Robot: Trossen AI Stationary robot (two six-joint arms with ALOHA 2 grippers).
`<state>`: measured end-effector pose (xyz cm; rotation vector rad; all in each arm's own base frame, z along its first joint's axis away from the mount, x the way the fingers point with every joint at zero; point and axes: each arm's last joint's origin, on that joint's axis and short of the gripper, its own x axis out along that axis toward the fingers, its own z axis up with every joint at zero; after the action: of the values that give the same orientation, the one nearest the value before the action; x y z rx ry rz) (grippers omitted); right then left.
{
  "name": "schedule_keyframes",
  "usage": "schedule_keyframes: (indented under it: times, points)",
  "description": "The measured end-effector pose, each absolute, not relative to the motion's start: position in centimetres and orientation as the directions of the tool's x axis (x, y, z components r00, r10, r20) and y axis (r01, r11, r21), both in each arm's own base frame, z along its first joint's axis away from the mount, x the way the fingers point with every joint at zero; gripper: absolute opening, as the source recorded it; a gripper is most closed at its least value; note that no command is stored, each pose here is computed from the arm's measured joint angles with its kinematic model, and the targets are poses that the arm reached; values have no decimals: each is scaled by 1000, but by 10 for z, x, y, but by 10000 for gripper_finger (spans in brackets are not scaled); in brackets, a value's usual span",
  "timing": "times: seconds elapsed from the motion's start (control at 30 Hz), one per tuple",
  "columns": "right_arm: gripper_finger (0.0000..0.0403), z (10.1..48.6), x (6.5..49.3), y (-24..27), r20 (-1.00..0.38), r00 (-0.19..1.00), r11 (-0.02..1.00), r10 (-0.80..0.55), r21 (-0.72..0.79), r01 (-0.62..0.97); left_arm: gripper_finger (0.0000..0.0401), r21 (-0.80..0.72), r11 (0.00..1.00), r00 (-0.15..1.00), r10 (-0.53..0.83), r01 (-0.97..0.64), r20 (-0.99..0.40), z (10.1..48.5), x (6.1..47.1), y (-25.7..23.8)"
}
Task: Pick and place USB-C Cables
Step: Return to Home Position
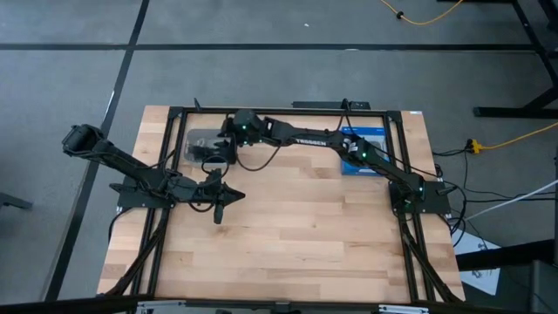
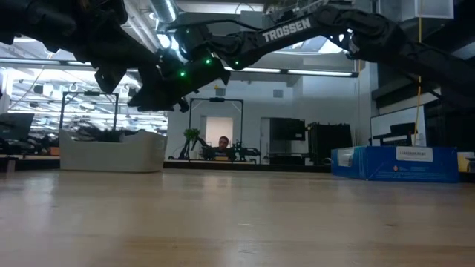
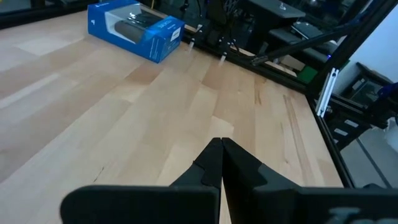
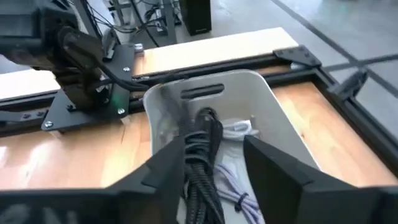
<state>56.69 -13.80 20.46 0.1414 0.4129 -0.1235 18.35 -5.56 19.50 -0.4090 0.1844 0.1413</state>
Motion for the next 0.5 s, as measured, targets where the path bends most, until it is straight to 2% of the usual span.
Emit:
schedule_keyframes:
  times: [0.1, 0.23, 0.4, 0.5]
  points:
    - [196, 205, 567, -138, -406, 909, 979, -92, 130, 157, 0, -381, 908, 973, 99, -173, -207, 195, 184, -56]
    - [203, 219, 562, -137, -427, 900, 972, -87, 162, 171, 0, -381, 908, 973, 99, -173, -207, 195, 183, -56]
    - [200, 271, 530, -132, -541, 838, 961, -77, 184, 207, 0, -380, 910, 976, 98, -167, -195, 197, 182, -55]
    - [199, 285, 508, -127, -659, 750, 938, -61, 218, 268, 0, -392, 908, 984, 97, -150, -150, 205, 179, -54]
